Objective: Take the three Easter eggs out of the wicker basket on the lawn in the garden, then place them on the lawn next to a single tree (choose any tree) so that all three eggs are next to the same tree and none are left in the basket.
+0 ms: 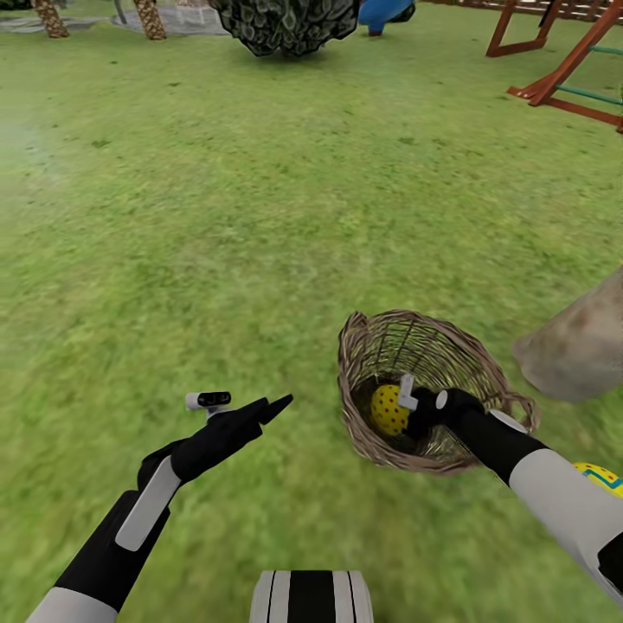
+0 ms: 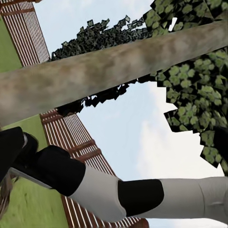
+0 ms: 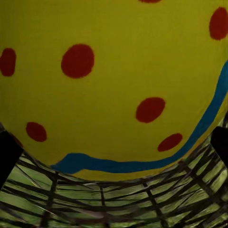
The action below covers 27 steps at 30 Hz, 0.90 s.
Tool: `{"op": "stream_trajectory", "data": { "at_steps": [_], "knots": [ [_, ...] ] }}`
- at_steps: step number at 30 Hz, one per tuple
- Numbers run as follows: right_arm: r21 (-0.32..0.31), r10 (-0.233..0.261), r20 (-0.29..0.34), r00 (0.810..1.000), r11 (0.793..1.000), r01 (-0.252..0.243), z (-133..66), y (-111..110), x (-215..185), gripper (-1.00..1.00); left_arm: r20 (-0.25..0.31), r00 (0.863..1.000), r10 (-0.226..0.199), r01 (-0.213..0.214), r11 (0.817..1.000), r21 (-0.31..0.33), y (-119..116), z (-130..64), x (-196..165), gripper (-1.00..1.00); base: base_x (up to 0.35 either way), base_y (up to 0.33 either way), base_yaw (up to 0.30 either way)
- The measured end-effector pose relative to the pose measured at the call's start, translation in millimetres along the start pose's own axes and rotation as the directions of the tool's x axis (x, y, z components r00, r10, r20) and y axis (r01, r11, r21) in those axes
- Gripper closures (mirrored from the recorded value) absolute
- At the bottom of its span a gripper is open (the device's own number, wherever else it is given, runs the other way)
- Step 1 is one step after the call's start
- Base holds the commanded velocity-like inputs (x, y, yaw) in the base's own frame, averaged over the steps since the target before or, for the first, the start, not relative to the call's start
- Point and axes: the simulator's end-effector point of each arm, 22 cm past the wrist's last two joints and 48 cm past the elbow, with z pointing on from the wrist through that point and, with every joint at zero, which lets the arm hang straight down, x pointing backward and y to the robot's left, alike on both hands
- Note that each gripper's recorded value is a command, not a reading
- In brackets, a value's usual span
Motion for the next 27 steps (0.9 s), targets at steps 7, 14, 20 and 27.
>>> {"op": "stream_trajectory", "data": {
  "at_steps": [7,14,20,27],
  "knots": [
    [0.041,0.044,0.014,0.999,0.998,-0.045,-19.7,-22,3,1.0,-0.012,1.0,0.02,-0.02,1.0,-0.007,-9,6.0,-1,-1.0,0.0,0.0,0.0],
    [0.086,0.117,0.038,0.992,0.989,-0.119,-42.2,-48,1,1.0,-0.014,0.999,0.043,-0.043,0.999,0.007,-24,10.9,-5,-1.0,0.0,0.0,0.0],
    [0.126,0.168,0.015,0.986,0.978,-0.168,-66.7,-60,-7,1.0,-0.017,0.998,0.059,-0.059,0.998,0.023,-38,14.6,-8,-1.0,0.0,0.0,0.0],
    [0.132,0.293,-0.081,0.953,0.95,-0.281,-88.1,-59,10,1.0,-0.029,0.996,0.084,-0.083,0.996,0.045,-55,20.9,-9,-1.0,0.0,0.0,0.0]
  ]
}}
